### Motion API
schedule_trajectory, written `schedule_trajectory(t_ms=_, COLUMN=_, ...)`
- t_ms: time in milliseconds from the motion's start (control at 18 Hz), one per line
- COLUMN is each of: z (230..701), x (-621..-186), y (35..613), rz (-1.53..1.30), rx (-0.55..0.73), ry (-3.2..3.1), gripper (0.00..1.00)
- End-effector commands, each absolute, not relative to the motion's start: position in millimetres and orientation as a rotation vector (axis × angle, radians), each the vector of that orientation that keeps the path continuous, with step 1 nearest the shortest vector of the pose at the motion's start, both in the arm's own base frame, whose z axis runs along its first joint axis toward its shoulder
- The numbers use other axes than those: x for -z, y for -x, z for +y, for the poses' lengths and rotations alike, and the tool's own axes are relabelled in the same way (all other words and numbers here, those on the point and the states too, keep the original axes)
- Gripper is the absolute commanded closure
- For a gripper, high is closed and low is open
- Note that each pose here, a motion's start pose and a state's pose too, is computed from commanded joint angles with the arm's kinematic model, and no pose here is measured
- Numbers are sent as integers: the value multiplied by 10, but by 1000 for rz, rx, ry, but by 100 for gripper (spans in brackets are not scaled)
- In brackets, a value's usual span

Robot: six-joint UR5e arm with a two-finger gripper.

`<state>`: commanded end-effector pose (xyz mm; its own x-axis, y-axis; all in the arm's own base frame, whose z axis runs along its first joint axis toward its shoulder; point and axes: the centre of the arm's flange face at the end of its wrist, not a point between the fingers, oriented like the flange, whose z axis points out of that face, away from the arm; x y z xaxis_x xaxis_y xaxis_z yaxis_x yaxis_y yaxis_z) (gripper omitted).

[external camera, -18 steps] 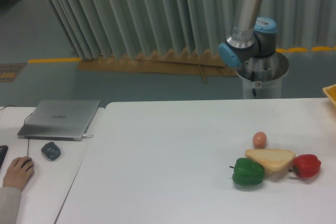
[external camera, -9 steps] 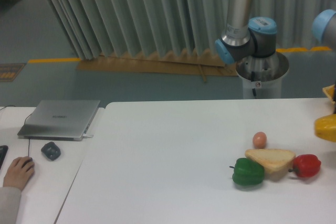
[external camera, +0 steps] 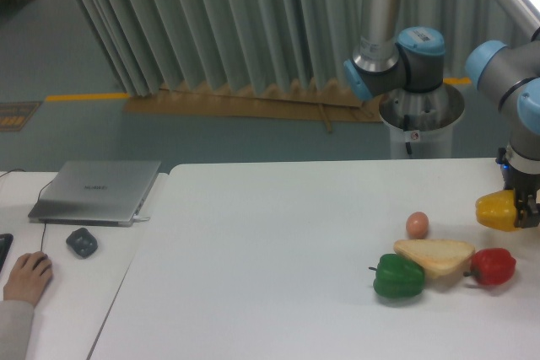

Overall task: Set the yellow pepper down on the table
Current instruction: 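Carry the yellow pepper over the table and lower it beside the red pepper, then open the gripper to release the yellow pepper on the table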

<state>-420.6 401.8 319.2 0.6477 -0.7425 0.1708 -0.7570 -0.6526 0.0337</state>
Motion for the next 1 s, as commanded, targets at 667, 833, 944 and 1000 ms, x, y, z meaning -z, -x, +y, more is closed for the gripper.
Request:
schedule_trajectory(t_ms=667, z=4273, x=-3093, y=4084, rz=-1256, rx=-127, ry=-2676, gripper=54)
schedule_trajectory(t_ms=833, z=4306, x=-3109, y=4073, rz=-1273, rx=-89, ry=-2631, gripper=0)
schedule_trajectory(t_ms=944, z=4319, x=-3104, y=4062, rz=-1268, rx=-78, ry=-2633, gripper=0)
schedule_trajectory(t_ms=1000, z=4322, x=-3112, y=4066, rz=-1272, rx=-74, ry=-2632, gripper=0)
